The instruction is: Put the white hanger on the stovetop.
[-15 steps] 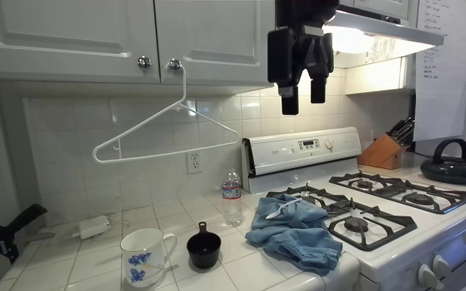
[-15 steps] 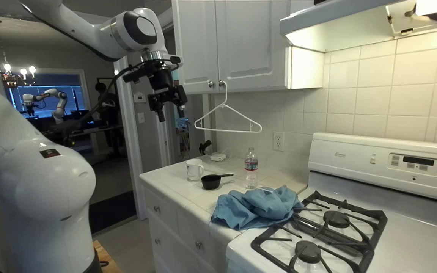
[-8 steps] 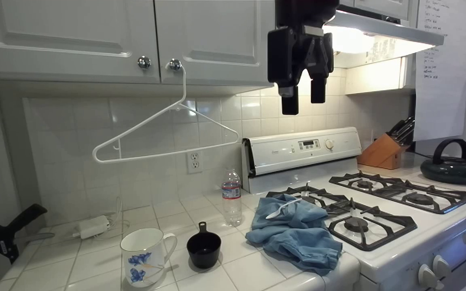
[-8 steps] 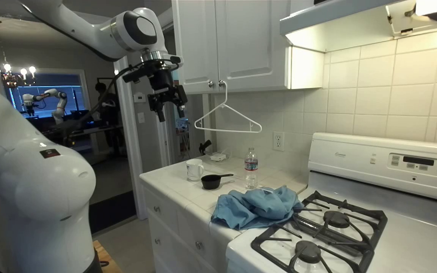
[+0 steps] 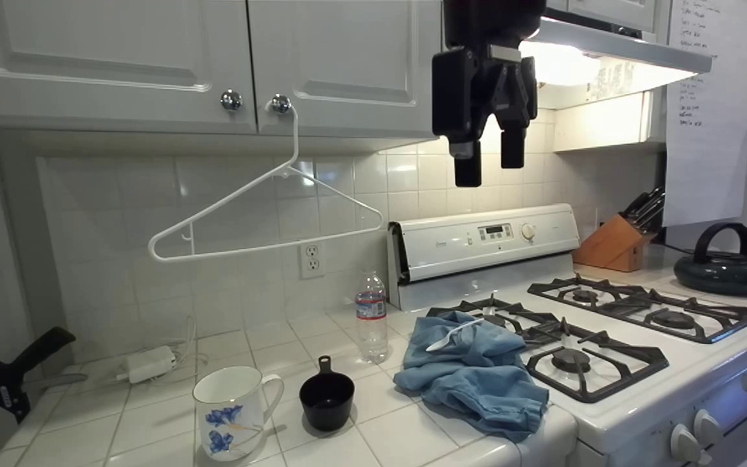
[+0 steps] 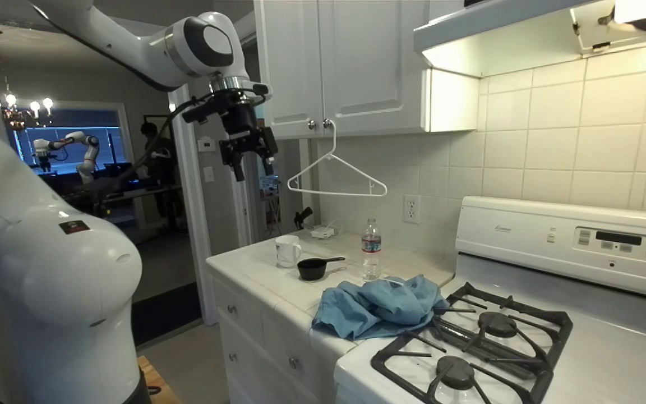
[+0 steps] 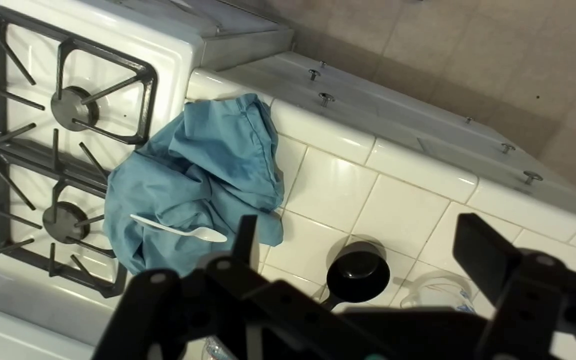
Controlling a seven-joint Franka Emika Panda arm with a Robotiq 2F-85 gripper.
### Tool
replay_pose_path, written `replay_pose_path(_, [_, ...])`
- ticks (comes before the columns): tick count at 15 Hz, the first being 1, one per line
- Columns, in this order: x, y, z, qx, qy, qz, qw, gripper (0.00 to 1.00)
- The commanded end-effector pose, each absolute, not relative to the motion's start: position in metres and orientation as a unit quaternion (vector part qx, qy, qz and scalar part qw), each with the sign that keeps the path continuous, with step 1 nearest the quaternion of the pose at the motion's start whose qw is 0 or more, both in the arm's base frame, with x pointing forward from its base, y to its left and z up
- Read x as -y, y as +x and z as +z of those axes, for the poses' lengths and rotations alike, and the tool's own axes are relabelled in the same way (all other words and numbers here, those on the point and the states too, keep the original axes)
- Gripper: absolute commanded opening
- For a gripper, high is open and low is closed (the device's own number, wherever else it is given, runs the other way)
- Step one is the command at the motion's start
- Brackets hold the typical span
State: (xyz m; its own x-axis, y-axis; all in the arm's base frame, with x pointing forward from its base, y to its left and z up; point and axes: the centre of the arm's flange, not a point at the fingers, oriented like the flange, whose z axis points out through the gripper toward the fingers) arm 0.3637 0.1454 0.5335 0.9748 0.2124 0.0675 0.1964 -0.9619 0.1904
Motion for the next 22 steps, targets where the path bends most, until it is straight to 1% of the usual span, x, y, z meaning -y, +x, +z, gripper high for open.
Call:
replay_pose_path(1, [-0.132, 0.372, 0.515, -0.094, 0.991, 0.025, 0.092, 1.0])
replay_pose_path(4, [-0.113, 0.378, 0.495, -0.079, 0.994, 0.0, 0.079, 1.0])
replay_pose_path(8, [-0.078, 0.377, 0.46, -0.022, 0.997, -0.032, 0.062, 1.0])
replay_pose_path(12, [-0.036, 0.367, 0.428, 0.039, 0.996, -0.053, 0.064, 1.0])
replay_pose_path(14, [-0.026, 0.361, 0.423, 0.065, 0.994, -0.071, 0.044, 1.0])
replay_pose_path(15, [-0.032, 0.369, 0.429, 0.038, 0.995, -0.069, 0.057, 1.0])
replay_pose_path(18, [-0.024, 0.367, 0.423, 0.052, 0.994, -0.077, 0.052, 1.0])
replay_pose_path(19, [-0.026, 0.367, 0.424, 0.066, 0.993, -0.077, 0.054, 1.0])
replay_pose_path(20, [-0.019, 0.374, 0.423, 0.129, 0.987, -0.078, 0.06, 1.0])
replay_pose_path(22, [-0.002, 0.39, 0.425, 0.179, 0.98, -0.056, 0.06, 1.0])
